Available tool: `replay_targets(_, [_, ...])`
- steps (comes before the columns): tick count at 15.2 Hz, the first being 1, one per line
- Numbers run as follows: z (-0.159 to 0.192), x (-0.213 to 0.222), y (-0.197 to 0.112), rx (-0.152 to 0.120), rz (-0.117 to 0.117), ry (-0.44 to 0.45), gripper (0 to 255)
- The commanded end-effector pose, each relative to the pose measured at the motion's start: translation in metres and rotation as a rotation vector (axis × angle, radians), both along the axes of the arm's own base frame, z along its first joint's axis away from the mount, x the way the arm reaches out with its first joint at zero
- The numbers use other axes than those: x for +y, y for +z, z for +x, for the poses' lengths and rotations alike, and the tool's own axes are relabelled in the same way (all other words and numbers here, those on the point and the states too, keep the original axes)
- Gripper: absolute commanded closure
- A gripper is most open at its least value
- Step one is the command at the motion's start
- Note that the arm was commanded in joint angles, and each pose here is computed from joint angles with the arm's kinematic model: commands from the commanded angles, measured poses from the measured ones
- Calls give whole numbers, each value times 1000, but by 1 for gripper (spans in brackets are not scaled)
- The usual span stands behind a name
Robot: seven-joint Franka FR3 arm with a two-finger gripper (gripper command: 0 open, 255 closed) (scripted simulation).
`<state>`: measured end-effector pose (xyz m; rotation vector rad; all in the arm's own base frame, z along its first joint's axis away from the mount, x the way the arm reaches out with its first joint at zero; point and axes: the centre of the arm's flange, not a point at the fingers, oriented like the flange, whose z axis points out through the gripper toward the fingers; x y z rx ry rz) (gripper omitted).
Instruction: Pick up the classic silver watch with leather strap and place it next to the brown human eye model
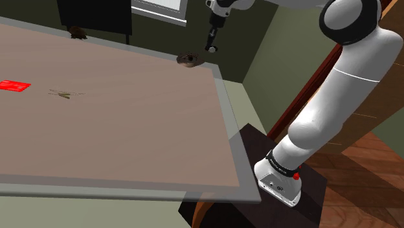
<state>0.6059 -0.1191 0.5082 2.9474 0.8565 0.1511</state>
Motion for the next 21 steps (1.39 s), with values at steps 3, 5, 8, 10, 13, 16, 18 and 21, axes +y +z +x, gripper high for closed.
replay_targets(3, [4, -53, -1, 0, 0, 1, 255])
replay_targets(5, [7, -80, -1, 0, 0, 1, 255])
replay_targets(8, [10, -119, -1, 0, 0, 1, 255])
replay_targets(10, [11, -132, -6, 0, 0, 1, 255])
replay_targets(13, [11, -132, -22, 0, 0, 1, 255])
replay_targets(16, [11, -132, -38, 0, 0, 1, 255])
replay_targets(18, [11, -132, -48, 0, 0, 1, 255])
replay_targets(21, [11, -132, -64, 0, 0, 1, 255])
